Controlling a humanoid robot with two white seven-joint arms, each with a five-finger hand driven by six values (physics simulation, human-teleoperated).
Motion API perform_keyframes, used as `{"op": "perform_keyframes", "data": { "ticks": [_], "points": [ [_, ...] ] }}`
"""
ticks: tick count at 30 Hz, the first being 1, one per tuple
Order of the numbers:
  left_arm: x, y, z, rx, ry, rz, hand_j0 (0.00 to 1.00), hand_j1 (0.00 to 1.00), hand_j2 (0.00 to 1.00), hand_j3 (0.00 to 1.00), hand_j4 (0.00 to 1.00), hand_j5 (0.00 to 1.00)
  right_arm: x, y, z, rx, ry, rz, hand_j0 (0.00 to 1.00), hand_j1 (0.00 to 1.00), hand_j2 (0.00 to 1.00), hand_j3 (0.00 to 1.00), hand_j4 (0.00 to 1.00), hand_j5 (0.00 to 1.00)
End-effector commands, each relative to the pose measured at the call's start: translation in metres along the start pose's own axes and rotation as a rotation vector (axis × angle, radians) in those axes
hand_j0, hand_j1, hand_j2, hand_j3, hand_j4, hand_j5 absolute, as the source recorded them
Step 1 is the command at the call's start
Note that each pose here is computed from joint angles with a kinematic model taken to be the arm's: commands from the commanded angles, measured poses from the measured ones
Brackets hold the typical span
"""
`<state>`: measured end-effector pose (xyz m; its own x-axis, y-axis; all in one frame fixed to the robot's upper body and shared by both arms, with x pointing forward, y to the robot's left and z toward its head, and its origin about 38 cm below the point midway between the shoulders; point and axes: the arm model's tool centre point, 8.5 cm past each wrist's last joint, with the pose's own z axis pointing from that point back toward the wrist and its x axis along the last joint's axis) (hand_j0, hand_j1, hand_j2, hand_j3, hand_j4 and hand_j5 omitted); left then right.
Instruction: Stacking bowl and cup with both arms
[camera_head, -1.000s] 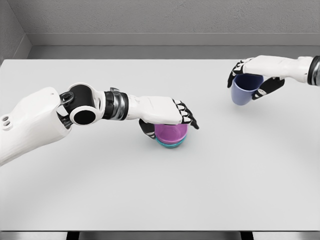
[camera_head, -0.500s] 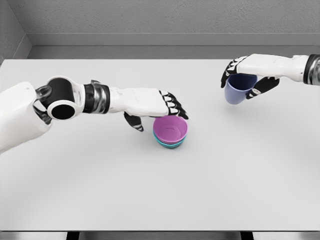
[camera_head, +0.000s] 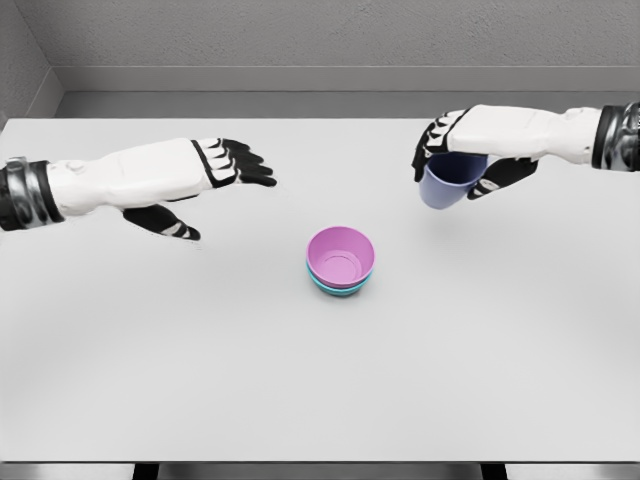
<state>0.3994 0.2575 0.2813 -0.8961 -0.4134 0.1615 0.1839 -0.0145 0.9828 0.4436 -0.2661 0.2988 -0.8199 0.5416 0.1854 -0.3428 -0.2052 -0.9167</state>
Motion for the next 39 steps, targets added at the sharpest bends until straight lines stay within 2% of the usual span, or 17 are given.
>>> {"op": "perform_keyframes", "data": {
  "ticks": [1, 4, 5, 7, 8, 12, 14, 16, 18, 20, 23, 25, 34, 39],
  "points": [
    [-0.008, 0.035, 0.019, 0.201, 0.04, -0.034, 1.0, 1.0, 1.0, 1.0, 1.0, 1.0, 0.007, -0.005, 0.0, -0.014, -0.018, 0.012, 0.59, 0.59, 0.59, 0.59, 0.59, 0.59],
    [-0.021, 0.027, 0.036, 0.328, 0.101, 0.01, 1.0, 1.0, 1.0, 1.0, 1.0, 1.0, 0.012, -0.006, -0.002, -0.015, -0.031, 0.021, 0.59, 0.59, 0.59, 0.59, 0.59, 0.59],
    [-0.021, 0.024, 0.045, 0.388, 0.121, 0.022, 1.0, 1.0, 1.0, 1.0, 1.0, 1.0, 0.013, -0.007, -0.003, -0.016, -0.037, 0.023, 0.59, 0.59, 0.59, 0.59, 0.59, 0.59],
    [-0.022, 0.007, 0.05, 0.392, 0.144, 0.054, 1.0, 1.0, 1.0, 1.0, 1.0, 1.0, 0.016, -0.008, -0.004, -0.017, -0.045, 0.027, 0.6, 0.6, 0.6, 0.6, 0.6, 0.6],
    [-0.023, -0.01, 0.054, 0.383, 0.163, 0.088, 1.0, 1.0, 1.0, 1.0, 1.0, 1.0, 0.019, -0.008, -0.005, -0.015, -0.052, 0.033, 0.6, 0.6, 0.6, 0.6, 0.6, 0.6],
    [-0.03, -0.052, 0.083, 0.399, 0.271, 0.183, 1.0, 1.0, 1.0, 1.0, 1.0, 1.0, 0.03, -0.008, -0.01, -0.02, -0.089, 0.04, 0.6, 0.6, 0.6, 0.6, 0.6, 0.6],
    [-0.035, -0.067, 0.086, 0.396, 0.3, 0.218, 1.0, 1.0, 1.0, 1.0, 1.0, 1.0, 0.032, -0.008, -0.012, -0.021, -0.098, 0.041, 0.6, 0.6, 0.6, 0.6, 0.6, 0.6],
    [-0.041, -0.078, 0.089, 0.425, 0.333, 0.251, 1.0, 1.0, 1.0, 1.0, 1.0, 1.0, 0.04, -0.011, -0.013, -0.024, -0.12, 0.054, 0.6, 0.6, 0.6, 0.6, 0.6, 0.6],
    [-0.043, -0.089, 0.092, 0.417, 0.352, 0.276, 1.0, 1.0, 1.0, 1.0, 1.0, 1.0, 0.043, -0.011, -0.013, -0.025, -0.127, 0.058, 0.6, 0.6, 0.6, 0.6, 0.6, 0.6],
    [-0.047, -0.098, 0.095, 0.439, 0.381, 0.301, 1.0, 1.0, 1.0, 1.0, 1.0, 1.0, 0.046, -0.011, -0.014, -0.024, -0.136, 0.063, 0.6, 0.6, 0.6, 0.6, 0.6, 0.6],
    [-0.046, -0.106, 0.098, 0.418, 0.391, 0.322, 1.0, 1.0, 1.0, 1.0, 1.0, 1.0, 0.052, -0.012, -0.015, -0.025, -0.159, 0.078, 0.6, 0.6, 0.6, 0.6, 0.6, 0.6],
    [-0.044, -0.108, 0.09, 0.448, 0.377, 0.336, 1.0, 1.0, 1.0, 1.0, 1.0, 1.0, 0.057, -0.012, -0.015, -0.027, -0.176, 0.083, 0.6, 0.6, 0.6, 0.6, 0.6, 0.6],
    [-0.044, -0.111, 0.092, 0.442, 0.386, 0.337, 1.0, 1.0, 1.0, 1.0, 1.0, 1.0, 0.072, -0.01, -0.021, -0.029, -0.233, 0.096, 0.6, 0.6, 0.6, 0.6, 0.6, 0.6],
    [-0.044, -0.112, 0.091, 0.438, 0.387, 0.337, 1.0, 1.0, 1.0, 1.0, 1.0, 1.0, 0.084, -0.007, -0.021, -0.031, -0.311, 0.131, 0.61, 0.61, 0.61, 0.61, 0.61, 0.61]
  ]
}}
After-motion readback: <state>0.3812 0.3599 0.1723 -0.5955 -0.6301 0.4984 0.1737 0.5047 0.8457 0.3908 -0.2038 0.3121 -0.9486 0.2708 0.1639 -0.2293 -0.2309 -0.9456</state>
